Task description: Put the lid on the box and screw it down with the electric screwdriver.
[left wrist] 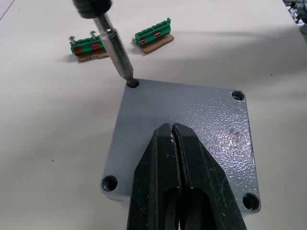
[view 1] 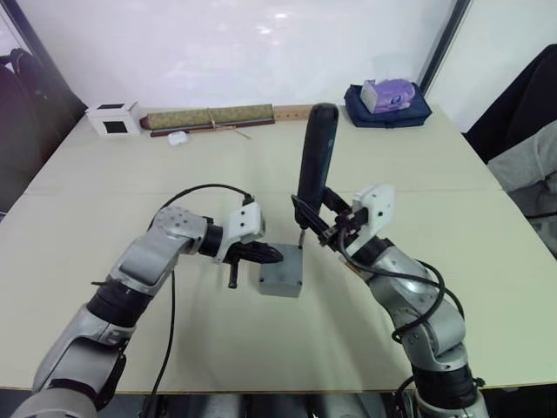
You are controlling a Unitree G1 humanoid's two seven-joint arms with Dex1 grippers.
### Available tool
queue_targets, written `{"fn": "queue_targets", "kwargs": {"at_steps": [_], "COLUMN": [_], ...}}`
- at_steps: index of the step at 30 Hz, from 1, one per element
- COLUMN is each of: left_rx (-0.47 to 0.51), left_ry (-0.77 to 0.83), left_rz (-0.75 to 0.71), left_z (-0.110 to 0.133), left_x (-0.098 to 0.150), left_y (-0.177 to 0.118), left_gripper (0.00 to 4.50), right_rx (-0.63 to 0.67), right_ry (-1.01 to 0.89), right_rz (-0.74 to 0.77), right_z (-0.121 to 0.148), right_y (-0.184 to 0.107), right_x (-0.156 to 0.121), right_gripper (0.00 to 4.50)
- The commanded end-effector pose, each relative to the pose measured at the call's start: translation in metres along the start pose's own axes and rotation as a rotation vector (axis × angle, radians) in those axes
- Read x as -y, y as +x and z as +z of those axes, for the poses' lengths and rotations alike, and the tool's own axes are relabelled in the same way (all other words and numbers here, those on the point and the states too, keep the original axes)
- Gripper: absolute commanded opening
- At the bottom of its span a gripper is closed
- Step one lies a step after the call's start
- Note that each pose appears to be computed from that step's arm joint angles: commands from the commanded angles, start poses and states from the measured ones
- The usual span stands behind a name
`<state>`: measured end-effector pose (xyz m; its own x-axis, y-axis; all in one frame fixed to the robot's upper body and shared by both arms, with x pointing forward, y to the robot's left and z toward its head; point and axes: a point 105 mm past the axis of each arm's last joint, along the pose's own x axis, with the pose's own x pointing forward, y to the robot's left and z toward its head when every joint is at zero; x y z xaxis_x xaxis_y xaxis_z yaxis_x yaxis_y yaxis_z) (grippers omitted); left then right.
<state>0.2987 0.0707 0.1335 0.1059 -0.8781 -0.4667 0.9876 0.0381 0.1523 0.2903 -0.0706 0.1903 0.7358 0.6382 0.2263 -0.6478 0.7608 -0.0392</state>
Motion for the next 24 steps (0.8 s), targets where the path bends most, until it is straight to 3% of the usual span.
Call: {"fn": "queue_targets", "kwargs": {"at_steps": [1, 11, 24], "left_rx": [-0.065, -0.079, -0.083], "left_ry": [-0.039, -0.035, -0.035], "left_rz": [-0.014, -0.018, -0.014], "left_z": [-0.018, -0.023, -0.024], "left_x": [0.007, 0.009, 0.011], "left_y": [0.003, 0.003, 0.004], "left_gripper": [0.00, 0.00, 0.00], "right_rx": [-0.121, -0.276, -0.269], "right_ry": [0.017, 0.023, 0.062], "right_rz": [0.005, 0.026, 0.006], "right_z": [-0.028, -0.065, -0.067], "right_y": [-0.010, -0.020, -0.018], "right_x": [0.000, -0.002, 0.002], "right_gripper": [1.80, 1.80, 1.80]}}
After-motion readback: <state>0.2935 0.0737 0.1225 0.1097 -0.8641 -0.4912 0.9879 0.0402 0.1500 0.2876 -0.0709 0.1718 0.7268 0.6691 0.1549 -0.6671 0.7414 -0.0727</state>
